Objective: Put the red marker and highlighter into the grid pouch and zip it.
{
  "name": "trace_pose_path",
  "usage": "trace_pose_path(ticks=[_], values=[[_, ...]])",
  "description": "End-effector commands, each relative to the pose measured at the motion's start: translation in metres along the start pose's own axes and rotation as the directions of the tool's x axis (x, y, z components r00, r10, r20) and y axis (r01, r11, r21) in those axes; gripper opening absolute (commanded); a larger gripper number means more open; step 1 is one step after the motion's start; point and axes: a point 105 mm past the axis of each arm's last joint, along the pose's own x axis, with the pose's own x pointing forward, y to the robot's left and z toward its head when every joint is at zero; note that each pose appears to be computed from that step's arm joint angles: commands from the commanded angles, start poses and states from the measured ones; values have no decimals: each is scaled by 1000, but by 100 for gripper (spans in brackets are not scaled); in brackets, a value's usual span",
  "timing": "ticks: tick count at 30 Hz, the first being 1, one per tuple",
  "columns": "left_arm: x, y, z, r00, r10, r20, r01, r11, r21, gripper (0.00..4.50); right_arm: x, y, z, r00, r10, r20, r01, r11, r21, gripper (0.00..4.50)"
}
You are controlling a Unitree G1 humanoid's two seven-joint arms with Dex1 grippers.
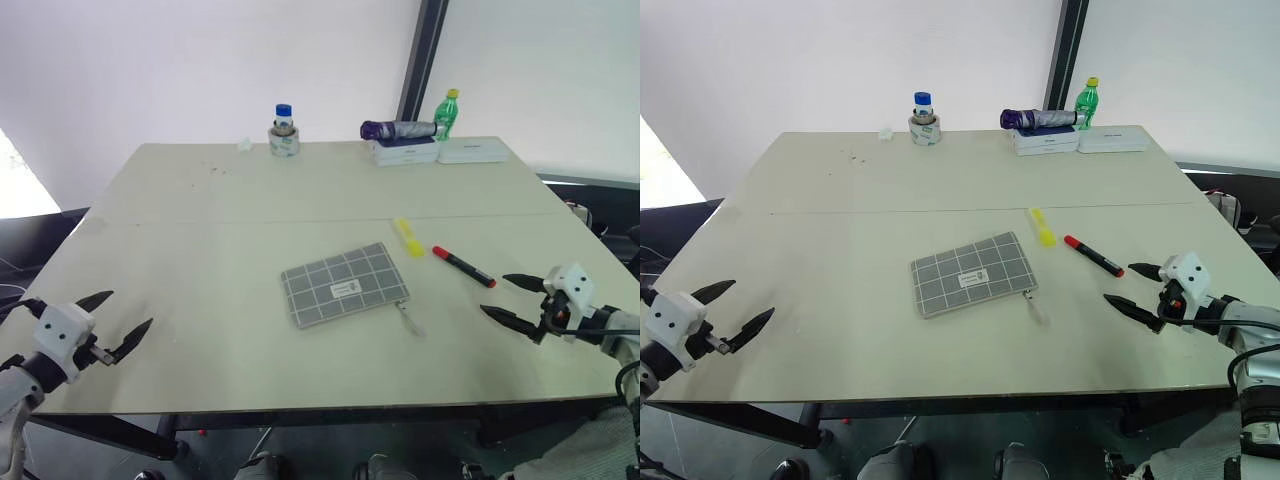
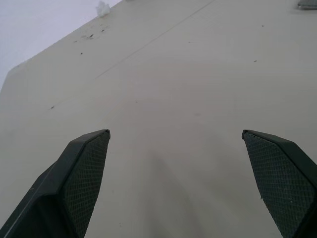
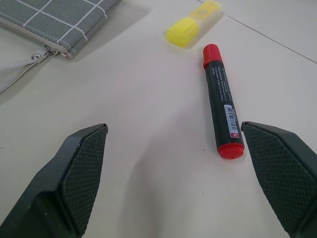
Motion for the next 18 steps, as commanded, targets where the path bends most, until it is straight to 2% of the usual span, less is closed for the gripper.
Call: trace_pose_path(ticks=[1, 10, 18], values=[[0, 8, 15, 999, 18, 45, -19, 1000, 25, 450, 0, -7, 14, 999, -14, 35, 15, 999, -38, 449], [3, 8, 17, 999, 18, 45, -21, 998, 63, 450, 4, -5, 15, 999, -6, 38, 7, 999, -43, 449], [10, 0, 26, 995, 8, 100, -17, 996, 91, 450, 18, -1, 21, 998, 21, 56, -20, 1000, -24, 449]])
